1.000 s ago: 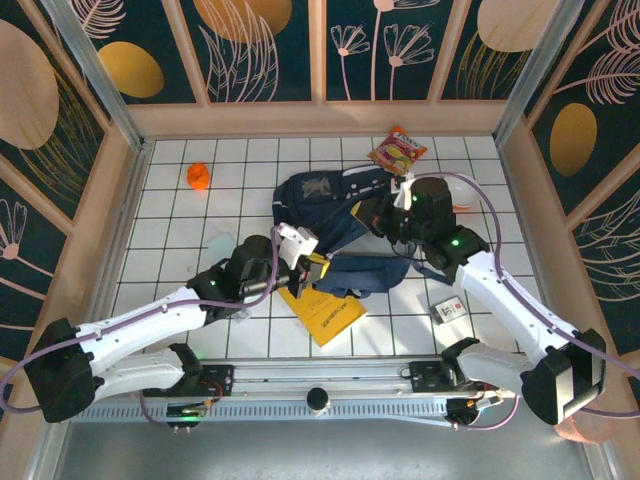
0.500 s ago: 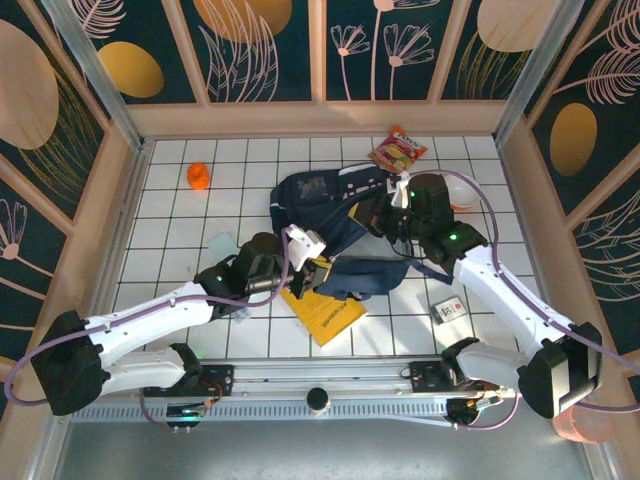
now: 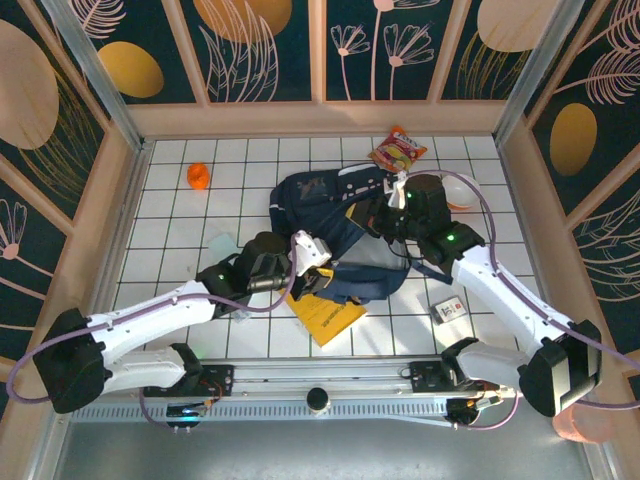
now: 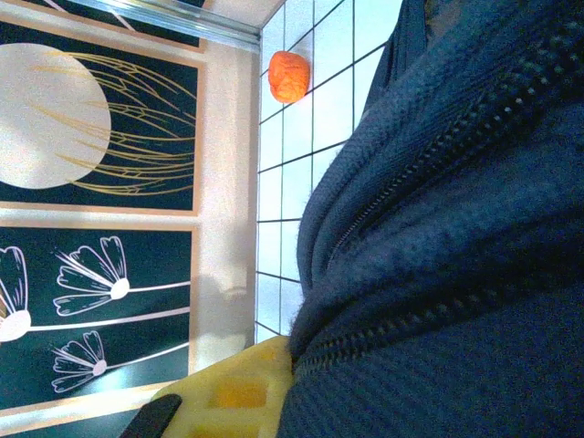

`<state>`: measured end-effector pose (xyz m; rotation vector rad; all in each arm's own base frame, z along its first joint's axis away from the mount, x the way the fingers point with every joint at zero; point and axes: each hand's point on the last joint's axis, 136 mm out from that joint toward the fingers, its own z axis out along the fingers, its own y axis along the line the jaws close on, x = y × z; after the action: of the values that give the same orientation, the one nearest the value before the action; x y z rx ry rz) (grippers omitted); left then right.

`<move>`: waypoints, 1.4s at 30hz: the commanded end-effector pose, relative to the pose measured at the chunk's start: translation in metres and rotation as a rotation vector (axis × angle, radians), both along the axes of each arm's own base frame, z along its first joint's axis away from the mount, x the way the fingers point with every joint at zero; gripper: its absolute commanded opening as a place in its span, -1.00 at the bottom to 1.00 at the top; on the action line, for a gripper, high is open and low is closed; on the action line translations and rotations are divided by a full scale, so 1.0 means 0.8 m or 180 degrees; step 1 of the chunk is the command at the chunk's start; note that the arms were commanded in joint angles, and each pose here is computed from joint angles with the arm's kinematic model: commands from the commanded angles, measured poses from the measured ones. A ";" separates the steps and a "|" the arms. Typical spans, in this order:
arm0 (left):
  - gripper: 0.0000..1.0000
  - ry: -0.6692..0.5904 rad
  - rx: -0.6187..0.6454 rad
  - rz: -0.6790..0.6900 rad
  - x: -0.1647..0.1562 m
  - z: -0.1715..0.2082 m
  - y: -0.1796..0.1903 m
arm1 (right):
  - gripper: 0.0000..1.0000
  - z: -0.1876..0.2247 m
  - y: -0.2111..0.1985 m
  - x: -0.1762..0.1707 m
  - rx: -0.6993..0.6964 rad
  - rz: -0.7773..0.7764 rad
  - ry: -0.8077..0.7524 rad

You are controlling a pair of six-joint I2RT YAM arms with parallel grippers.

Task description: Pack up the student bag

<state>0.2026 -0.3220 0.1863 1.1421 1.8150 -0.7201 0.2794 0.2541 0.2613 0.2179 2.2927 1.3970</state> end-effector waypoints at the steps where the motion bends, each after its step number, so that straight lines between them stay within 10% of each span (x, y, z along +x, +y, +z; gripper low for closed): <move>1: -0.30 -0.0414 0.0296 -0.0135 0.008 0.002 -0.003 | -1.00 0.070 0.020 0.003 0.0354 0.0148 -0.0484; 8: -0.21 -0.0799 0.0573 -0.0141 0.010 -0.001 -0.016 | -1.00 0.071 0.024 0.003 0.0352 0.0125 -0.0476; 21: -1.00 -0.0759 0.0510 0.0598 0.030 0.013 0.013 | -1.00 0.064 0.012 0.003 0.0132 0.0032 -0.0433; 36: -1.00 -0.0079 0.0130 0.0657 0.021 -0.014 0.031 | -1.00 0.068 -0.016 0.006 0.0015 -0.0056 -0.0473; 42: -0.66 -0.0057 0.0249 0.0522 0.019 -0.022 0.023 | -1.00 0.087 -0.004 0.003 0.0292 0.0054 -0.0568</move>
<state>0.2172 -0.3145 0.1983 1.0019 1.8021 -0.5965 0.2813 0.2479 0.2607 0.2186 2.3412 1.3275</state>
